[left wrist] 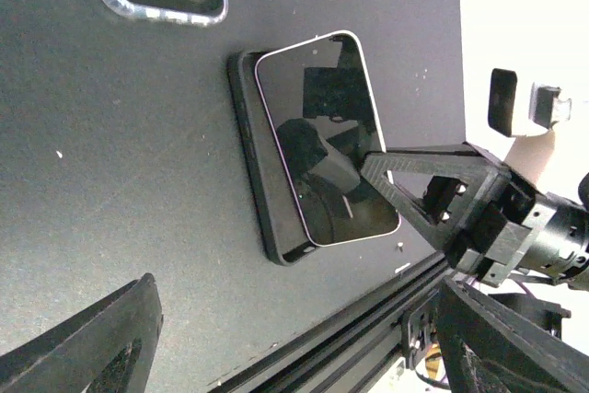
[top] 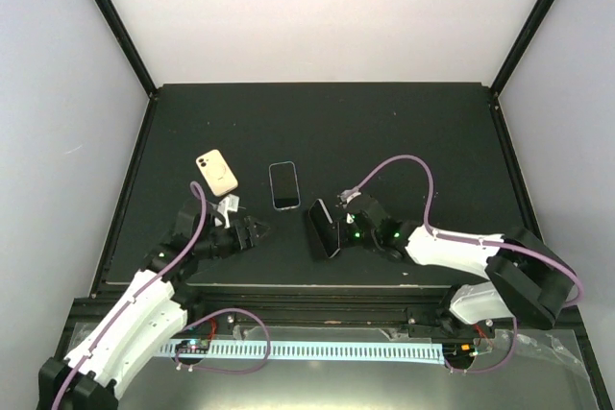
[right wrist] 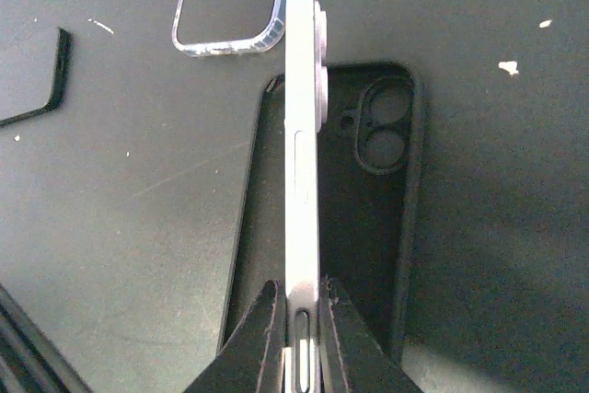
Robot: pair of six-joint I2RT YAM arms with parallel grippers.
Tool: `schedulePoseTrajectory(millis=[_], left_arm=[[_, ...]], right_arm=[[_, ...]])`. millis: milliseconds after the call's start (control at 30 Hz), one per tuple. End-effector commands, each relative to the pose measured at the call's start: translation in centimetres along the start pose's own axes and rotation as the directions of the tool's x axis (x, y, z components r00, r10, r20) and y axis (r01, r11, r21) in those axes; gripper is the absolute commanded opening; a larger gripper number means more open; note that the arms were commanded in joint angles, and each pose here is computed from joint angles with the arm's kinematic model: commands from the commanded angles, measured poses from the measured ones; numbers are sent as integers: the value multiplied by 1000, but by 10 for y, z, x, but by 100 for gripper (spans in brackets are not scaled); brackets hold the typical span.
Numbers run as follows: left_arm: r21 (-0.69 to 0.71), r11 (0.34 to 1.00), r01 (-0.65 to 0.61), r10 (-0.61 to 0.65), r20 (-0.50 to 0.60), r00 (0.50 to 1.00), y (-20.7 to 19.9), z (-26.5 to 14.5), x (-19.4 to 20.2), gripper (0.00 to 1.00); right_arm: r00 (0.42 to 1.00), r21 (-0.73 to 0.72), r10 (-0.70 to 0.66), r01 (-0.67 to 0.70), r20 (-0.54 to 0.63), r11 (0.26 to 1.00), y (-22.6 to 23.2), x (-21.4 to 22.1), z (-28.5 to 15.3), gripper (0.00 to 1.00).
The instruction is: Put the phone into the phone case
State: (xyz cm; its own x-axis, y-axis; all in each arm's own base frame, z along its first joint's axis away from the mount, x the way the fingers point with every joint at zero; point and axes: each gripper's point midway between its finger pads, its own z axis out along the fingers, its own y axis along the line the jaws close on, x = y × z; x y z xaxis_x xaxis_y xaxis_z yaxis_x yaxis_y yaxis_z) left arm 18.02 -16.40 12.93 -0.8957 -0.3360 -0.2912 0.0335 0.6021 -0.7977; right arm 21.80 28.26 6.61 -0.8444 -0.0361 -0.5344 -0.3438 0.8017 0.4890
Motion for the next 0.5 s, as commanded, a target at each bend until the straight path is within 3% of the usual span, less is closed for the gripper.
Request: schedulePoseTrajectory(millis=[0, 200, 467], left_arm=[[49, 999, -8, 9, -9, 1000, -11, 9, 0, 82], [74, 997, -28, 28, 0, 1000, -11, 22, -2, 80], [67, 998, 14, -12, -31, 999, 7, 45, 9, 75]], right_arm=[[998, -51, 52, -53, -21, 997, 10, 2, -8, 1], [996, -50, 80, -77, 45, 996, 14, -16, -6, 1], [989, -80, 146, -144, 13, 986, 14, -8, 13, 1]])
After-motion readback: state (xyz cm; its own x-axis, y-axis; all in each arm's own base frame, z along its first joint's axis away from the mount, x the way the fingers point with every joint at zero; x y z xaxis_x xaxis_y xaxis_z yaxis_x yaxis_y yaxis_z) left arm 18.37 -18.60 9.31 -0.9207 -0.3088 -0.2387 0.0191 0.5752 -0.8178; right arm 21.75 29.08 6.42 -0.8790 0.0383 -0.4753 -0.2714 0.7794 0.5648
